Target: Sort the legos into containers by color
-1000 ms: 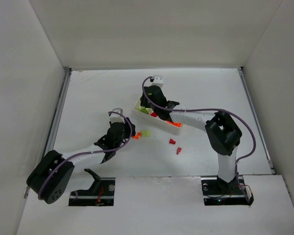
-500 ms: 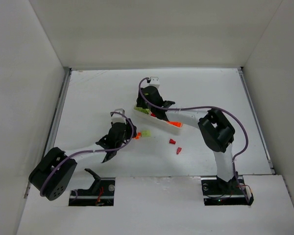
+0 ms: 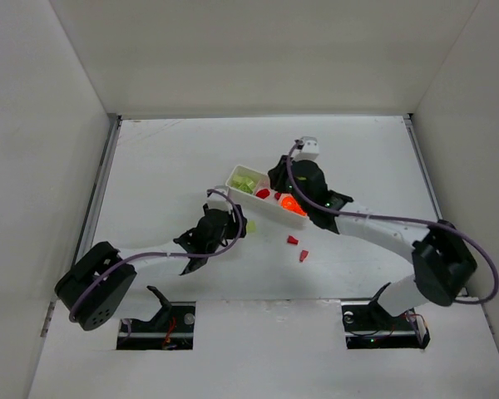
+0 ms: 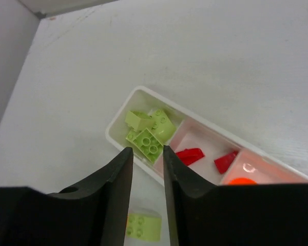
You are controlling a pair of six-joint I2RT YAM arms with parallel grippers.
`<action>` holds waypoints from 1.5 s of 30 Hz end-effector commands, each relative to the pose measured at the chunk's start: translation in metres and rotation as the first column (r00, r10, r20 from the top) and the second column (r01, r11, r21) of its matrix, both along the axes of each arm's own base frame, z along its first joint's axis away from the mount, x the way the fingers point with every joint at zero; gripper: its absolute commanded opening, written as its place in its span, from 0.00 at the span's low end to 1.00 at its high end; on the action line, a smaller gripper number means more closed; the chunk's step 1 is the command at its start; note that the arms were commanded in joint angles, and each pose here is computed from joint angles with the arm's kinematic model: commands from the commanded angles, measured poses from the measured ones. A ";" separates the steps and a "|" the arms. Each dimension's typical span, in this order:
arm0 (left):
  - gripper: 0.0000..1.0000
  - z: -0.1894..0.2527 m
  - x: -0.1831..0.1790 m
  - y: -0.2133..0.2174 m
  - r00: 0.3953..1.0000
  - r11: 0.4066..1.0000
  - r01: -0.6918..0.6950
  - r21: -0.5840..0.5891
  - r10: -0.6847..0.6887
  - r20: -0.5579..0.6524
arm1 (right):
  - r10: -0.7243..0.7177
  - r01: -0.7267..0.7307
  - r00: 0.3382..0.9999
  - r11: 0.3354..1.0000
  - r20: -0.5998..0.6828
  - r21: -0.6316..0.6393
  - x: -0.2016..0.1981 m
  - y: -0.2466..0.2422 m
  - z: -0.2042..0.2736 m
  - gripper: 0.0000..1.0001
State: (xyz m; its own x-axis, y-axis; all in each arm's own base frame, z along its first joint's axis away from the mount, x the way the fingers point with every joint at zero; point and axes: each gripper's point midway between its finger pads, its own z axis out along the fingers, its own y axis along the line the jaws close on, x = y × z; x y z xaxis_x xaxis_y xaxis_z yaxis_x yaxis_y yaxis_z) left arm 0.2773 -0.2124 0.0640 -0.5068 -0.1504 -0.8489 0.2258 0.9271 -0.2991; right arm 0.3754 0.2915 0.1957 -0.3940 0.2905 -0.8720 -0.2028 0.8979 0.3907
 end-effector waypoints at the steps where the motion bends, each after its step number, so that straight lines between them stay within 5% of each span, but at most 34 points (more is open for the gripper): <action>1: 0.57 0.019 0.005 -0.023 0.996 0.997 0.068 0.035 -0.070 0.061 | -0.044 0.043 0.999 0.998 0.031 0.044 -0.015 -0.035 -0.004 0.34; 6: 0.56 0.018 -0.006 -0.048 0.987 0.981 0.155 0.118 -0.160 0.029 | -0.053 0.052 0.999 0.997 0.014 0.048 -0.032 -0.059 -0.028 0.40; 20: 0.62 0.005 -0.004 -0.041 0.994 0.971 0.105 0.217 -0.102 -0.027 | -0.045 0.043 0.999 0.989 0.014 0.141 -0.036 -0.074 -0.022 0.61; 45: 0.57 -0.023 -0.004 -0.076 0.974 0.950 0.215 0.226 -0.193 -0.115 | -0.032 0.031 1.000 0.987 0.002 0.159 -0.036 -0.073 -0.025 0.63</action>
